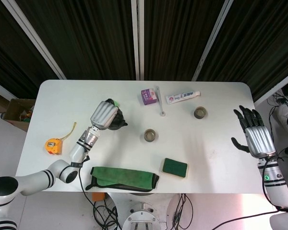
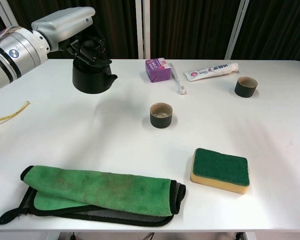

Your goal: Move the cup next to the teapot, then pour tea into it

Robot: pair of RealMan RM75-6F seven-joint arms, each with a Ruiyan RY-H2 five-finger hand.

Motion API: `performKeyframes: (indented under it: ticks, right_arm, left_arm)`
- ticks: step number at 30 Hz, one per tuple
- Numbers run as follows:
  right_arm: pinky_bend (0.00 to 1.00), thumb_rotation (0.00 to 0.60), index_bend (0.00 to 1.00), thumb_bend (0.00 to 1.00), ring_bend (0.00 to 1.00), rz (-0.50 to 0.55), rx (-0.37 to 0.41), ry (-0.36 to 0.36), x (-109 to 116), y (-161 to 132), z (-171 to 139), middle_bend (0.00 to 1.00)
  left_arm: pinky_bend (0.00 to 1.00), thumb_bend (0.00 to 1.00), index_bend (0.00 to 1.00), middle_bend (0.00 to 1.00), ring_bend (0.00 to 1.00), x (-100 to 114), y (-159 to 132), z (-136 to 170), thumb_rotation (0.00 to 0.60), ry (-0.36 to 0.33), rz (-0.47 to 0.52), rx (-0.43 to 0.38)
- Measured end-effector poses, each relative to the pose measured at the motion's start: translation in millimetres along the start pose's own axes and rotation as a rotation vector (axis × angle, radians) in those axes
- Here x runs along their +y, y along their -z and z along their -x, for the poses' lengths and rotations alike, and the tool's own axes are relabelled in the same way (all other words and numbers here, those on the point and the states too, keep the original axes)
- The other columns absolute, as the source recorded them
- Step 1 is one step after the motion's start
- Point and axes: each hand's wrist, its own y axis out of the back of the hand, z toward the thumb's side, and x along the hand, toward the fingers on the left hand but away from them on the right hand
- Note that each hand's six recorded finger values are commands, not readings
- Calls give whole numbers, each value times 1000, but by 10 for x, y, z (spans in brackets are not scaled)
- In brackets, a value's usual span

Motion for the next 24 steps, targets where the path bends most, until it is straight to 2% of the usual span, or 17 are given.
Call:
performKeyframes:
  ticks: [12,24]
  right_arm:
    - [0,600,0,247,0,1,-1,2,9,13,-8,0]
    - [0,600,0,247,0,4,-1,8,44,28,-26,0]
  left_arm:
    - [411,260,1000,1000,979,-60,-186,-57,586,7,25,-28]
    - [417,268,1000,1000,982,-192,-585,-185,583,13,48,-87]
